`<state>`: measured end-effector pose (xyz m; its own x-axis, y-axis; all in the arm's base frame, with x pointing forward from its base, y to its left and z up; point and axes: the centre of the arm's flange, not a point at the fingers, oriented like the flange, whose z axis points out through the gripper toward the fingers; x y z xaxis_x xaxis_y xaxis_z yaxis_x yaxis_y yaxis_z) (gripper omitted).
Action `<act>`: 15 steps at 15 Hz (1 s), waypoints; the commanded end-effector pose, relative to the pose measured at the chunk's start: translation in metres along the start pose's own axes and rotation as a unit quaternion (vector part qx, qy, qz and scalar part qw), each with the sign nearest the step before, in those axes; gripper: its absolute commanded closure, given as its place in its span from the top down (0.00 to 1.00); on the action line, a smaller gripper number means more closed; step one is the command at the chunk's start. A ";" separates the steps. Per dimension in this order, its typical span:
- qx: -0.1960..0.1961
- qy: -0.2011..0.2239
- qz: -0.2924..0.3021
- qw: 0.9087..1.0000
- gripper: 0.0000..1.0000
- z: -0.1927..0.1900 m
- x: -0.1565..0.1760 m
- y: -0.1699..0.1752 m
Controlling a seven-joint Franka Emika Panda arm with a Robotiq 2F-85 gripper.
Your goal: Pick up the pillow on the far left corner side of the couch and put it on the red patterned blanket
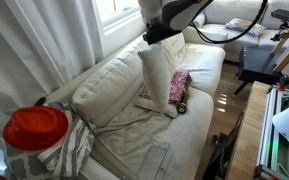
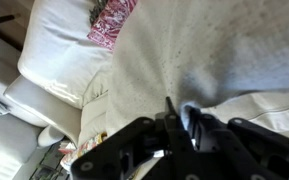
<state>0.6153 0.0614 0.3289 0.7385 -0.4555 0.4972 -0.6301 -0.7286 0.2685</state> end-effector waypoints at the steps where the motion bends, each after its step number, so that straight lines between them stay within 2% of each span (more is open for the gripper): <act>1: -0.014 0.030 -0.045 0.998 0.03 0.003 -0.004 0.047; 5: -0.045 0.026 -0.073 0.996 0.03 0.025 -0.007 0.080; 10: -0.075 0.025 -0.087 0.993 0.03 0.051 -0.006 0.100; 14: -0.080 0.059 -0.122 0.987 0.03 0.069 -0.004 0.084; 15: -0.083 0.056 -0.139 0.985 0.03 0.076 -0.007 0.078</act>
<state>0.5692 -0.0334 0.2923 0.8464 -0.2632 0.4630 -0.4948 -0.7103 0.5006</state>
